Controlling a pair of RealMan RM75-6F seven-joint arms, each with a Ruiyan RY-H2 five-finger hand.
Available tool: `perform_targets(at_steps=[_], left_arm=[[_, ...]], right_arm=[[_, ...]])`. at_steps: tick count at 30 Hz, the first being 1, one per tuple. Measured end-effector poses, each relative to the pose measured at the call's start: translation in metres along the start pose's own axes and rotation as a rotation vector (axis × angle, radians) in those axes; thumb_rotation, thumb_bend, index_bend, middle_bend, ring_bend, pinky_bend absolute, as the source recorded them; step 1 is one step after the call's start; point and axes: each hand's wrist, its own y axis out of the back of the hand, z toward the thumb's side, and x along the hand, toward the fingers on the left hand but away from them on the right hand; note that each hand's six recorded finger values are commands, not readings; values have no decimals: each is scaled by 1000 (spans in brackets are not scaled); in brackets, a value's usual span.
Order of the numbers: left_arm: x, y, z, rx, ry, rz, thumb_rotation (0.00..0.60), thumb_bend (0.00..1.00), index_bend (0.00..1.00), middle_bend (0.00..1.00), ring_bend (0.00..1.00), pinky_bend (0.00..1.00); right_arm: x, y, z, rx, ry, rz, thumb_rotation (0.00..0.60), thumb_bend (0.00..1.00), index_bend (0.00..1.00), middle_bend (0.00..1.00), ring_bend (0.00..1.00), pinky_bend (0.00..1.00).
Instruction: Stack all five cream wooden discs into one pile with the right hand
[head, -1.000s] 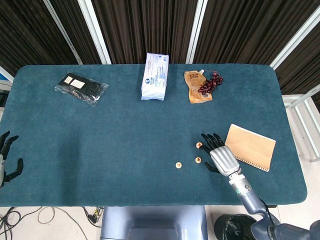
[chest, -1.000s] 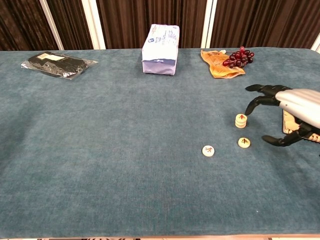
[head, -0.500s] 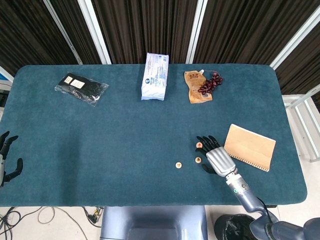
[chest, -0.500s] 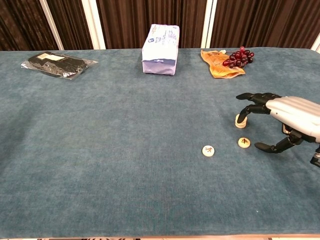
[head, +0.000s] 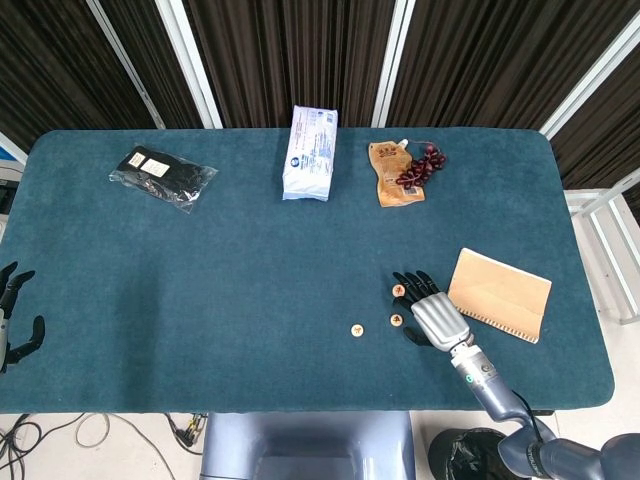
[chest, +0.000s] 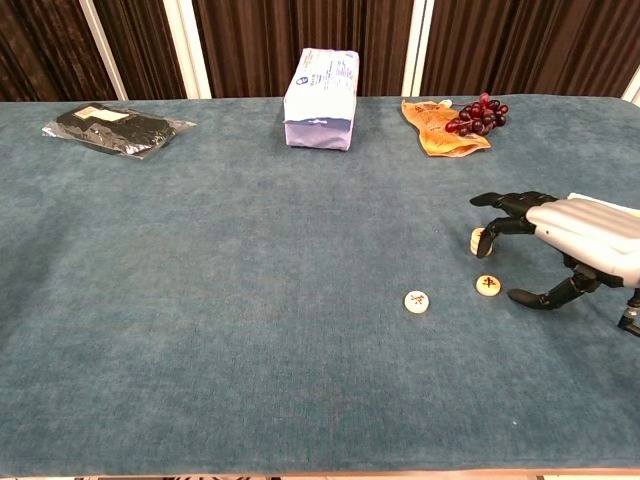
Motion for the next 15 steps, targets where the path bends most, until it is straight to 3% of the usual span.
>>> perform_targets(at_steps=[15], left_arm=[[0,0,0,-1,0,2,600,483,156,0,0,0]], right_arm=[[-3,-4,4,-2,11,8,600,404,456,0,0,0]])
